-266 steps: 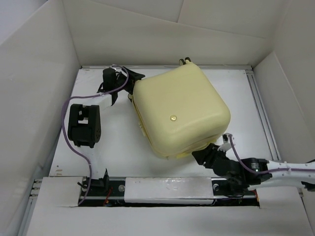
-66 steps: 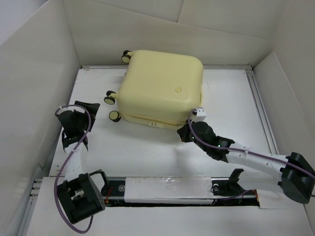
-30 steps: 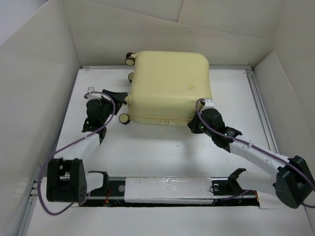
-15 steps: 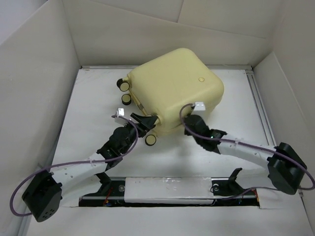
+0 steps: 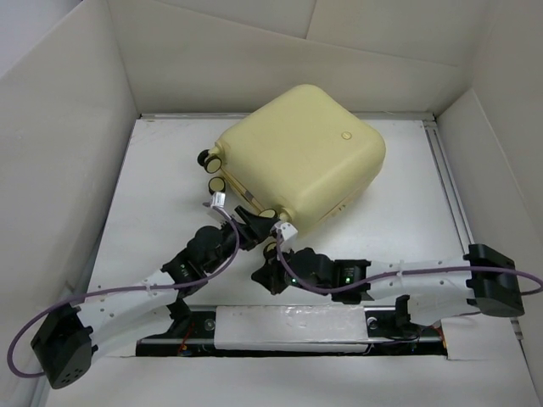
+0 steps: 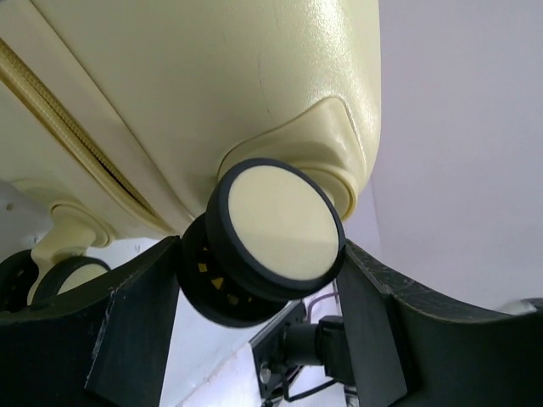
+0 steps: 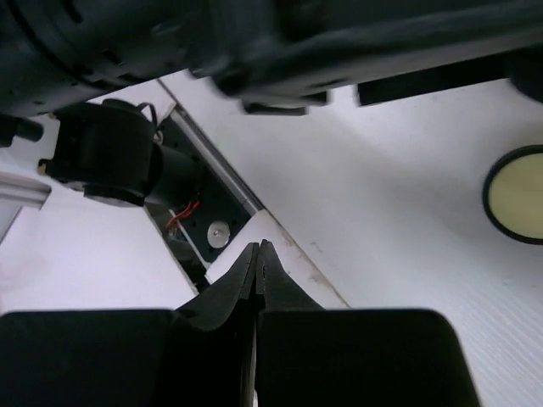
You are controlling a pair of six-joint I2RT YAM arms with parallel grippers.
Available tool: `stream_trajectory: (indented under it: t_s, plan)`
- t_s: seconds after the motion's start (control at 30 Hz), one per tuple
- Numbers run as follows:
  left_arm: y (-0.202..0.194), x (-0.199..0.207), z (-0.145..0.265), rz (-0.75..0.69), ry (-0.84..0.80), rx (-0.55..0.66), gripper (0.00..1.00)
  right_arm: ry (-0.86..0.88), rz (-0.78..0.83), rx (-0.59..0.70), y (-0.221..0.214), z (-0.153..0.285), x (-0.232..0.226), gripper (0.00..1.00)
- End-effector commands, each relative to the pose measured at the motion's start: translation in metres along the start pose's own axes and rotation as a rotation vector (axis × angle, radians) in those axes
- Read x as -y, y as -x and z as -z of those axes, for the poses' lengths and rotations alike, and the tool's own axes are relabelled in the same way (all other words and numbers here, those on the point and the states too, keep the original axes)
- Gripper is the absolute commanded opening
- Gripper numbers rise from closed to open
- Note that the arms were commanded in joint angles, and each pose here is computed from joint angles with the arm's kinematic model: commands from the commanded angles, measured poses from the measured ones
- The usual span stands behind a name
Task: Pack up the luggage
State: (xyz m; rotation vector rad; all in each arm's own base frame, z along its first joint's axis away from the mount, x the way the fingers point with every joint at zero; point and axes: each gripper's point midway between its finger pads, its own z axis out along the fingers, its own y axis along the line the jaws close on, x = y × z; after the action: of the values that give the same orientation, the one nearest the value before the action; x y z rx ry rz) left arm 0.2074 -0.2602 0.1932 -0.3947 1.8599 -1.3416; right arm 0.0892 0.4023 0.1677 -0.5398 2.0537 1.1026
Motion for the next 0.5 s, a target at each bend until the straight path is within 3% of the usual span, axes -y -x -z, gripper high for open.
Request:
stream_trajectory:
  t_s: [0.0,0.2,0.3,0.43,0.47]
  plan:
    - [0.004,0.052,0.013,-0.007,-0.159,-0.031,0.0,-0.083,-0.024,0.07,0.017,0.011,0.012,0.0]
    - [0.023,0.037,0.018,-0.036,-0.091,0.022,0.0,-0.441,-0.014,0.114,0.018,0.052,0.111,0.0]
    - [0.024,0.038,0.02,-0.035,-0.103,0.028,0.0,-0.504,-0.057,0.194,0.037,0.074,0.147,0.0]
    - [0.022,0.039,0.02,-0.036,-0.108,0.017,0.0,-0.534,-0.044,0.289,0.053,0.095,0.181,0.28]
    - [0.021,0.036,0.019,-0.037,-0.099,0.012,0.0,-0.516,-0.047,0.323,0.064,0.099,0.18,0.41]
